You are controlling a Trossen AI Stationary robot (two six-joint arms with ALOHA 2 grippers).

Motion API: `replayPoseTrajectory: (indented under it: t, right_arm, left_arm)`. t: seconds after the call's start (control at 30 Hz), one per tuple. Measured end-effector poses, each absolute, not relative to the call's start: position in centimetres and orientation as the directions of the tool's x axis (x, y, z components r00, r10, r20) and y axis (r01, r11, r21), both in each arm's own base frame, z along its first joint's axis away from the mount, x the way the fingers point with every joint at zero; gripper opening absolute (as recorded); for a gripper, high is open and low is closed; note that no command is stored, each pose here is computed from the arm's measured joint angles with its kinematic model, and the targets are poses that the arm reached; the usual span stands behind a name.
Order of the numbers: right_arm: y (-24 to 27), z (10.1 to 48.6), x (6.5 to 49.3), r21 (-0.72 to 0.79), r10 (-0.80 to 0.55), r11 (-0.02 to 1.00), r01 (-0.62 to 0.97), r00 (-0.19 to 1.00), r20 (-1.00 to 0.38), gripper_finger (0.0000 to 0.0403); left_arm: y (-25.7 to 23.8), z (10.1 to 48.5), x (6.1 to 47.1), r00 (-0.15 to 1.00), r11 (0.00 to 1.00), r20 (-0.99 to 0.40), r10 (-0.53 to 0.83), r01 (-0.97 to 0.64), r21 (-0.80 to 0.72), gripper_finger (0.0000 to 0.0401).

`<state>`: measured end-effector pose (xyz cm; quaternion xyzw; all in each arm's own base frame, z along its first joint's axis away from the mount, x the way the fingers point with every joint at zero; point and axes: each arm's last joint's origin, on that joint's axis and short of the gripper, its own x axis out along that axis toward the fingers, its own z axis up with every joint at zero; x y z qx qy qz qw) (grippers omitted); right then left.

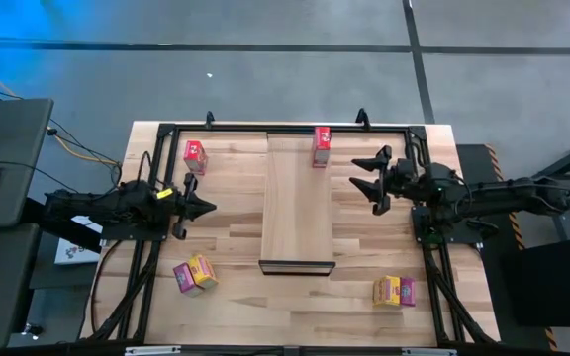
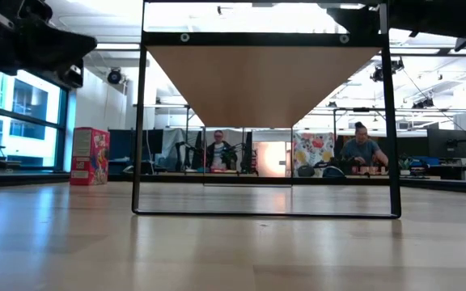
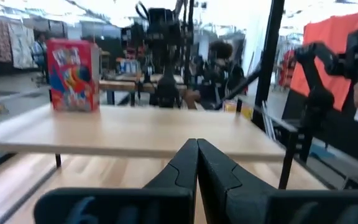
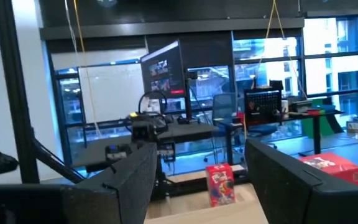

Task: Stack cereal on shelf
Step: Put the red cereal box on the shelf aligned with the other red cereal box

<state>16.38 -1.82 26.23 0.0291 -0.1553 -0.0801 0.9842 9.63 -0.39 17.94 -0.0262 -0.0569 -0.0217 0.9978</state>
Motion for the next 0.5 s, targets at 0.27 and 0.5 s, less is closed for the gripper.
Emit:
replayPoseTrajectory:
  t: [0.27, 0.5]
  right_arm:
    - [-2.0, 25.7, 16.5, 0.076, -0.223, 0.975, 0.210, 0.943, 0.249, 0.0238]
    - [-2.0, 25.5, 16.6, 0.077, -0.223, 0.974, 0.211, 0.949, 0.221, 0.0238]
  left_arm:
    - [-0.1, 18.8, 9.5, 0.977, 0.996, 0.200, 0.070, -0.056, -0.074, 0.0031]
    - [0.3, 19.6, 9.4, 0.964, 0.971, 0.163, 0.211, -0.188, -0.149, 0.0150]
